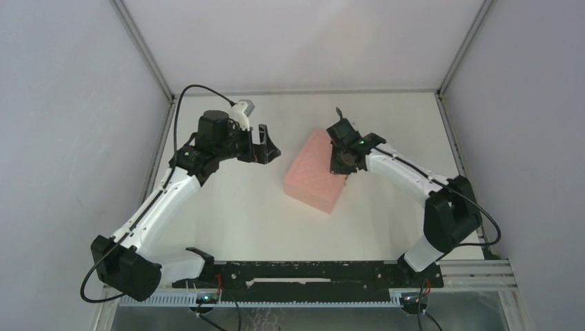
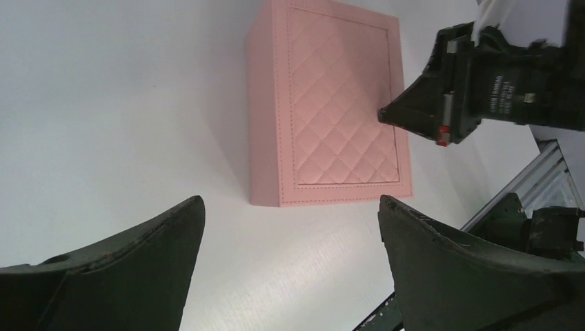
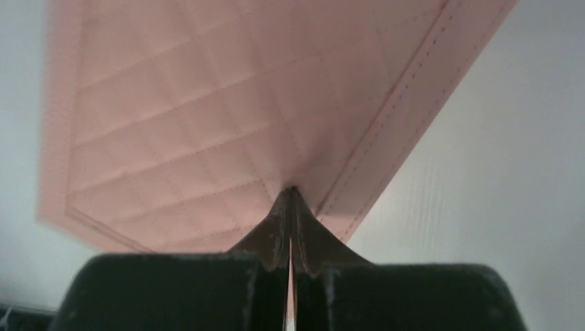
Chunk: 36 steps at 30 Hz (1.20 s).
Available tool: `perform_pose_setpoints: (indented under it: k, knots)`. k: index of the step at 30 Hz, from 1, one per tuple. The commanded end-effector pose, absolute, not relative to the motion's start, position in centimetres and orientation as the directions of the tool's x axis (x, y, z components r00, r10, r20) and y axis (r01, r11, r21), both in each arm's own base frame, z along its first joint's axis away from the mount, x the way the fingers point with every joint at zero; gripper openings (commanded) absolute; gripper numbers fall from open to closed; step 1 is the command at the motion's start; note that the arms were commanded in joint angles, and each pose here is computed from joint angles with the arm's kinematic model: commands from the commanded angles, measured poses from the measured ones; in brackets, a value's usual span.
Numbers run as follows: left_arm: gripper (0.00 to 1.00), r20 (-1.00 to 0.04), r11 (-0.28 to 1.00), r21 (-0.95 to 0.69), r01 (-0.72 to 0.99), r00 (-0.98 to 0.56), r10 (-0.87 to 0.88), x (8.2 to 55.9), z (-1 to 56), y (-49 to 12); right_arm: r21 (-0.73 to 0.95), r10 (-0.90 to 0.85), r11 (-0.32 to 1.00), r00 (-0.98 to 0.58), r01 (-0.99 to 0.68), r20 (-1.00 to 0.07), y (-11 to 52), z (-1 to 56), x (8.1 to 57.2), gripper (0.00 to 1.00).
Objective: Organize the mixed jewelry
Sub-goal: Reset both arms
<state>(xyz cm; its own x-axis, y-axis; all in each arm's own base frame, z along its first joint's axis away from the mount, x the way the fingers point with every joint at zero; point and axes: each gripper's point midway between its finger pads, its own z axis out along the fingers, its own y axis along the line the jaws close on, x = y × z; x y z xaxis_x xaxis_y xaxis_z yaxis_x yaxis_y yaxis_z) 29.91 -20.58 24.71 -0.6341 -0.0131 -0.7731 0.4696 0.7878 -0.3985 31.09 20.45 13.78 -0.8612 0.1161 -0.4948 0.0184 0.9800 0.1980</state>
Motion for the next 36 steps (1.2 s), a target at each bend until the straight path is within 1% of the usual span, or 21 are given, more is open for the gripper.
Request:
perform_pose_setpoints:
  k: [1,2,3,6,9,12,13,14,16,18,19,20,21,23,24,26,28,31,36]
  knots:
    - [1.00,-0.812,0.803,-0.378,0.460,-0.581,-0.050,30.1,26.8,-19.0,0.122,0.088,0.991,-0.949,0.053,-0.304,20.2,6.0,27.4,0.00]
    - [1.00,-0.811,0.805,-0.377,0.458,-0.583,-0.049,30.2,26.7,-18.9,0.121,0.083,0.992,-0.947,0.047,-0.311,20.4,6.6,27.5,0.00]
    - [1.00,-0.810,0.808,-0.375,0.455,-0.584,-0.048,30.2,26.6,-18.7,0.125,0.079,0.991,-0.936,0.037,-0.342,20.6,7.8,27.9,0.00]
    - [1.00,-0.807,0.811,-0.376,0.449,-0.588,-0.048,30.3,26.6,-18.5,0.183,0.093,0.983,-0.865,0.002,-0.494,21.2,14.3,29.7,0.00]
    - [1.00,-0.814,0.819,-0.369,0.440,-0.578,-0.055,30.6,26.9,-18.2,0.252,0.138,0.967,-0.772,-0.030,-0.621,21.2,20.8,30.8,0.00]
    - [1.00,-0.827,0.839,-0.345,0.420,-0.560,-0.059,30.7,27.6,-17.5,0.280,0.200,0.960,-0.666,-0.013,-0.718,19.4,25.7,31.4,0.08]
    - [1.00,-0.834,0.852,-0.329,0.408,-0.549,-0.059,30.7,28.0,-17.0,0.289,0.232,0.957,-0.613,0.006,-0.755,18.1,27.5,31.5,0.14]
    - [1.00,-0.844,0.863,-0.312,0.397,-0.534,-0.060,30.8,28.4,-16.4,0.289,0.254,0.957,-0.578,0.032,-0.776,17.0,28.4,31.7,0.22]
    - [1.00,-0.864,0.894,-0.280,0.350,-0.498,-0.076,31.0,29.1,-15.0,0.310,0.314,0.947,-0.473,0.090,-0.823,13.9,31.1,31.5,0.42]
    - [1.00,-0.876,0.935,-0.274,0.224,-0.459,-0.147,31.6,29.8,-12.7,0.331,0.370,0.929,-0.368,0.167,-0.853,10.3,32.9,31.0,0.61]
    - [1.00,-0.872,0.951,-0.279,0.132,-0.449,-0.193,31.8,30.1,-11.2,0.341,0.394,0.917,-0.319,0.209,-0.862,8.6,33.5,30.6,0.70]
    - [1.00,-0.866,0.955,-0.283,0.091,-0.452,-0.214,31.7,30.4,-10.3,0.353,0.417,0.900,-0.272,0.254,-0.867,6.7,33.8,30.2,0.75]
    - [1.00,-0.862,0.959,-0.277,0.062,-0.457,-0.219,31.7,30.7,-9.6,0.369,0.441,0.879,-0.218,0.303,-0.871,4.8,34.3,29.6,0.85]
    - [1.00,-0.865,0.970,-0.241,-0.027,-0.447,-0.228,31.7,31.1,-7.6,0.394,0.472,0.821,-0.102,0.414,-0.876,0.9,34.9,28.0,0.98]
    - [1.00,-0.869,0.972,-0.224,-0.074,-0.437,-0.233,31.6,31.2,-6.7,0.403,0.477,0.788,-0.047,0.466,-0.878,-0.8,35.0,27.1,0.99]
    - [1.00,-0.881,0.971,-0.198,-0.130,-0.410,-0.235,31.3,31.6,-5.3,0.428,0.480,0.726,0.049,0.538,-0.876,-3.5,35.0,25.4,1.00]
    - [1.00,-0.894,0.971,-0.178,-0.159,-0.385,-0.227,31.0,31.8,-4.3,0.445,0.471,0.694,0.110,0.566,-0.875,-5.2,35.0,24.1,1.00]
    - [1.00,-0.905,0.968,-0.174,-0.183,-0.358,-0.230,30.5,32.0,-3.6,0.456,0.465,0.684,0.141,0.569,-0.874,-6.2,34.7,23.3,1.00]
    - [1.00,-0.910,0.964,-0.185,-0.192,-0.337,-0.241,30.2,31.7,-3.3,0.448,0.464,0.689,0.128,0.570,-0.876,-6.4,34.4,23.5,0.99]
